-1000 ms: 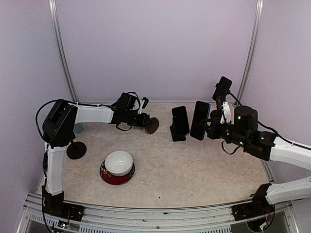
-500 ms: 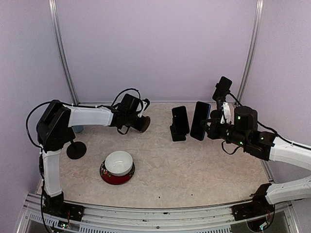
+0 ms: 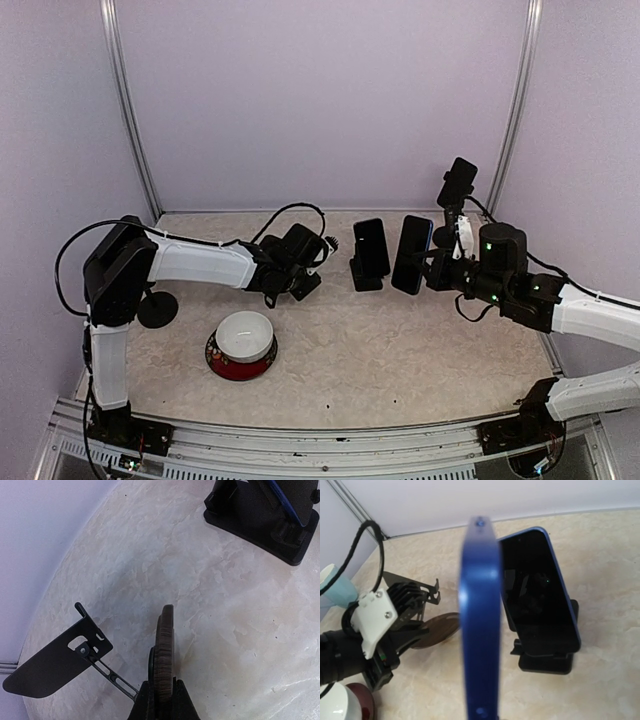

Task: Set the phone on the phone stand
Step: Adjust the phone stand at the center of the board.

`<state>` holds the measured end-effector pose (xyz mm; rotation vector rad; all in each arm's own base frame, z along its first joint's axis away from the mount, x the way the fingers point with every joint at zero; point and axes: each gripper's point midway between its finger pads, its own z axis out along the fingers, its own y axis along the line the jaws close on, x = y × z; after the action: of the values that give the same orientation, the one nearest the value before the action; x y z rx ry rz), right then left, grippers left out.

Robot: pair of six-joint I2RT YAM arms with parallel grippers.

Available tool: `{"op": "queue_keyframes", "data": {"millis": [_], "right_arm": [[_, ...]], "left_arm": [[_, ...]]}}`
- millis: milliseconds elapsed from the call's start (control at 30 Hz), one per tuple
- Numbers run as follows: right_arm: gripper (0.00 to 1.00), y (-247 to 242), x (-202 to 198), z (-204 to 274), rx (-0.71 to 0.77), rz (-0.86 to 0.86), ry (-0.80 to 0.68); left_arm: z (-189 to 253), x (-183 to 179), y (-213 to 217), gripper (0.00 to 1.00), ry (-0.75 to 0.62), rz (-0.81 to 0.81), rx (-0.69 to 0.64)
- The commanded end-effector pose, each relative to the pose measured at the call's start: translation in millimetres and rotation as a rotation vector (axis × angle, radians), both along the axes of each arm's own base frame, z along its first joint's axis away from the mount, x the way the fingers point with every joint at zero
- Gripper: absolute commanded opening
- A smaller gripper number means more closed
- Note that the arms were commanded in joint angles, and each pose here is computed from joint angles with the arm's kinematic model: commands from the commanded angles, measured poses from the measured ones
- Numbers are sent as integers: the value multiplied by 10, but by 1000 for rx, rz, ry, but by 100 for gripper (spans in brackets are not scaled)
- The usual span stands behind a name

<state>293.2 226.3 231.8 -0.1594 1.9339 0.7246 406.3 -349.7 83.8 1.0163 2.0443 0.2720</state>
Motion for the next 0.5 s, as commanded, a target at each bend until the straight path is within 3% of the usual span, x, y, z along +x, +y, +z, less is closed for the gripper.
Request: {"op": "queue_keyframes", "data": {"millis": [0,233,467], "right_arm": [[0,-34,39,210,64,-17,-60],[0,-69,25,198,74,-25,-58],[0,-121,-7,224,80,-33,-65]], "left_arm": [[-297,-169,73,0,60,-25,86],[-351,-261,-35,4,95,-61,46],[-386,-360,-164,25,132,-103,17]]}}
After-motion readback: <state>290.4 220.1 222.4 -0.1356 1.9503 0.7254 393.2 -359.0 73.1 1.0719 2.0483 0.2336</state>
